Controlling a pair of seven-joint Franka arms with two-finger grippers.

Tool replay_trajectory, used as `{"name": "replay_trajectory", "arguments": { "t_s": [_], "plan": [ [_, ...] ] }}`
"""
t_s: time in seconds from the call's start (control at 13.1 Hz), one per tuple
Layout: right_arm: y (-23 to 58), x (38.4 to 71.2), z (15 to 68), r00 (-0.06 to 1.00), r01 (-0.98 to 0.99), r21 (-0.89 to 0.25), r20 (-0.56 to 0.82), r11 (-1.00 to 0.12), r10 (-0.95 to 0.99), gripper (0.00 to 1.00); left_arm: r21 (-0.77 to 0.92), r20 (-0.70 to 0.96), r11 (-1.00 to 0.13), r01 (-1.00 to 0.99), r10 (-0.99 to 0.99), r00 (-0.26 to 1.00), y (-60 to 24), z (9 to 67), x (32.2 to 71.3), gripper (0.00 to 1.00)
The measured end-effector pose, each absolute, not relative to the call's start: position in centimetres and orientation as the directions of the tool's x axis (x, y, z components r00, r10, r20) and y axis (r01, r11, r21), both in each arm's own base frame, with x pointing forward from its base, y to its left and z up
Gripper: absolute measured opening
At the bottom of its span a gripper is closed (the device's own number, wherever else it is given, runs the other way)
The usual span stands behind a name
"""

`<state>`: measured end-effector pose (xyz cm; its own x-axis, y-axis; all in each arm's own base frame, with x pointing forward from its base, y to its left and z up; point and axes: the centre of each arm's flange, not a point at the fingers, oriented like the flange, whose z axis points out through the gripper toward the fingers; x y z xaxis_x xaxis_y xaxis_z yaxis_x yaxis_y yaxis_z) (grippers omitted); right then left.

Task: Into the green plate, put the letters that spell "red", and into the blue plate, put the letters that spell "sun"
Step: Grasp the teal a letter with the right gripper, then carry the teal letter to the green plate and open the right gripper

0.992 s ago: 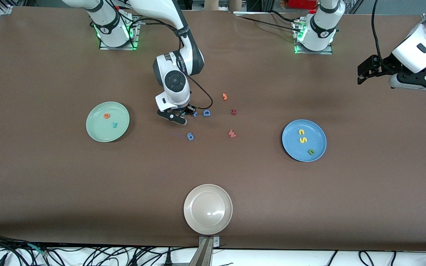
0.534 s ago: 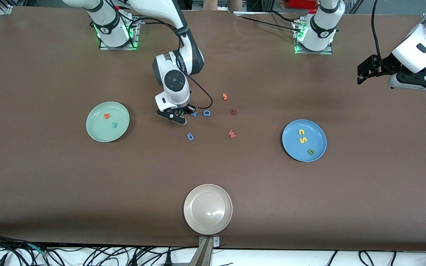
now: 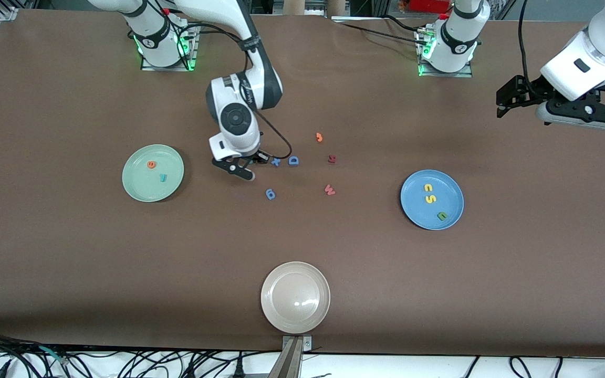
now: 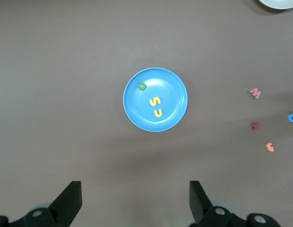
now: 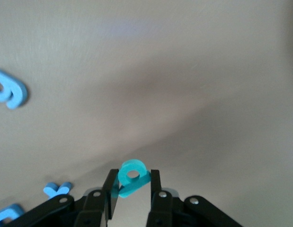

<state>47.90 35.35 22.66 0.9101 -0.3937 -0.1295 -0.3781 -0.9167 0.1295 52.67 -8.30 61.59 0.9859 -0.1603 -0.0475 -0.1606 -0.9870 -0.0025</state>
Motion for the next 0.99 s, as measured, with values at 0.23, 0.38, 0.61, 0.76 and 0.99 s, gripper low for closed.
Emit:
{"name": "replay_trajectory", "arguments": {
  "t_s": [0.23,0.38,0.61,0.76,0.99],
  "plan": [
    [29.2,50.6,29.1,0.884,-0.393,0.118,-0.224,-0.912,-0.410,0.31,-0.003,-0.047,-0.987,-0.160,-0.159,0.986,-8.3,61.6,52.7,1.00],
    [24.3,52.1,32.5,0.879,-0.382,0.123,-0.257,-0.916,-0.401,0.31,-0.003,-0.047,-0.987,-0.160,-0.159,0.986,-8.3,61.6,52.7,1.00],
    [17.4,54.2,35.5,0.898,-0.343,0.106,-0.254,-0.933,-0.359,0.31,-0.003,-0.047,-0.987,-0.160,-0.159,0.986,-8.2,61.6,52.7,1.00],
    [14.1,54.7,35.9,0.912,-0.308,0.101,-0.251,-0.946,-0.324,0.31,-0.002,-0.047,-0.987,-0.160,-0.159,0.986,-8.2,61.6,52.7,1.00],
    [9.5,54.7,33.5,0.935,-0.251,0.106,-0.232,-0.962,-0.269,0.31,-0.003,-0.047,-0.987,-0.160,-0.159,0.986,-8.2,61.6,52.7,1.00]
  ]
}}
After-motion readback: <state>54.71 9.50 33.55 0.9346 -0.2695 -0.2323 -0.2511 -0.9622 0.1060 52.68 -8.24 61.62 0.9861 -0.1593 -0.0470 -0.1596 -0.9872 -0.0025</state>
